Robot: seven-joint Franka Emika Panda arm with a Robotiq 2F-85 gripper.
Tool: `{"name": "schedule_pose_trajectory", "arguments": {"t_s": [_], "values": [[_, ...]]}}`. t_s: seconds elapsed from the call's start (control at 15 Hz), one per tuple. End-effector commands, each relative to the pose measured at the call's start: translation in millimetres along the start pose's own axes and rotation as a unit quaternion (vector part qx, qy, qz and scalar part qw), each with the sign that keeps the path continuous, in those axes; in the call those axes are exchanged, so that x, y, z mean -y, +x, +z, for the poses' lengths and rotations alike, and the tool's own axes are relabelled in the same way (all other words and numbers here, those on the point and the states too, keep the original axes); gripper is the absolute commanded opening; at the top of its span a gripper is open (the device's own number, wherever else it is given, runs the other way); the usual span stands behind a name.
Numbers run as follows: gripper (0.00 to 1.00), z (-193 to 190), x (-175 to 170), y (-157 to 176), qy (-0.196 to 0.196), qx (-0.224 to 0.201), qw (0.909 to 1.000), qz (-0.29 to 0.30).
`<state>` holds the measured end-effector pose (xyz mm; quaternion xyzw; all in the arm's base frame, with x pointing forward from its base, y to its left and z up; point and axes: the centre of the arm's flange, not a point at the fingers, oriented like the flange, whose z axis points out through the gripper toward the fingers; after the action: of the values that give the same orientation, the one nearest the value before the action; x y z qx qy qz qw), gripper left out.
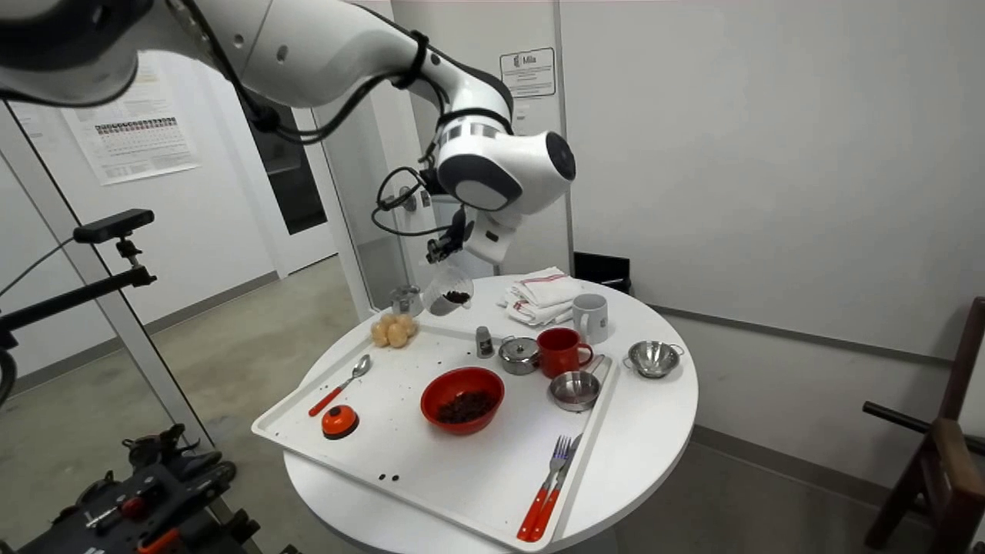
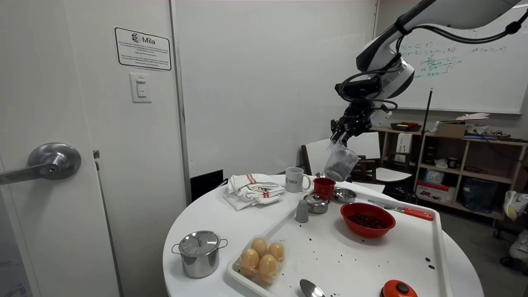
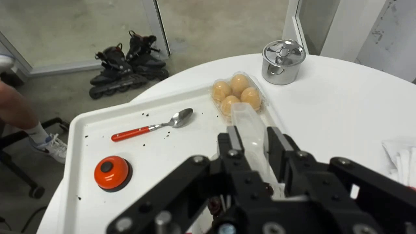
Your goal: Pour some of the things in the jug into the red bowl
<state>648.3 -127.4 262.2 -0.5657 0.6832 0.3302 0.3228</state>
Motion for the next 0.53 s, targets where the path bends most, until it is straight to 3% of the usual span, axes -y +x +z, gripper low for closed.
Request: {"name": "schedule_pose_trajectory", "arguments": {"t_s": [0.0, 0.47], "values": [[0.10, 17, -48, -44, 0.011, -0.072, 0.9963, -0.047], [0.10, 107, -85, -68, -0.075, -0.134, 0.9856, -0.071]]}}
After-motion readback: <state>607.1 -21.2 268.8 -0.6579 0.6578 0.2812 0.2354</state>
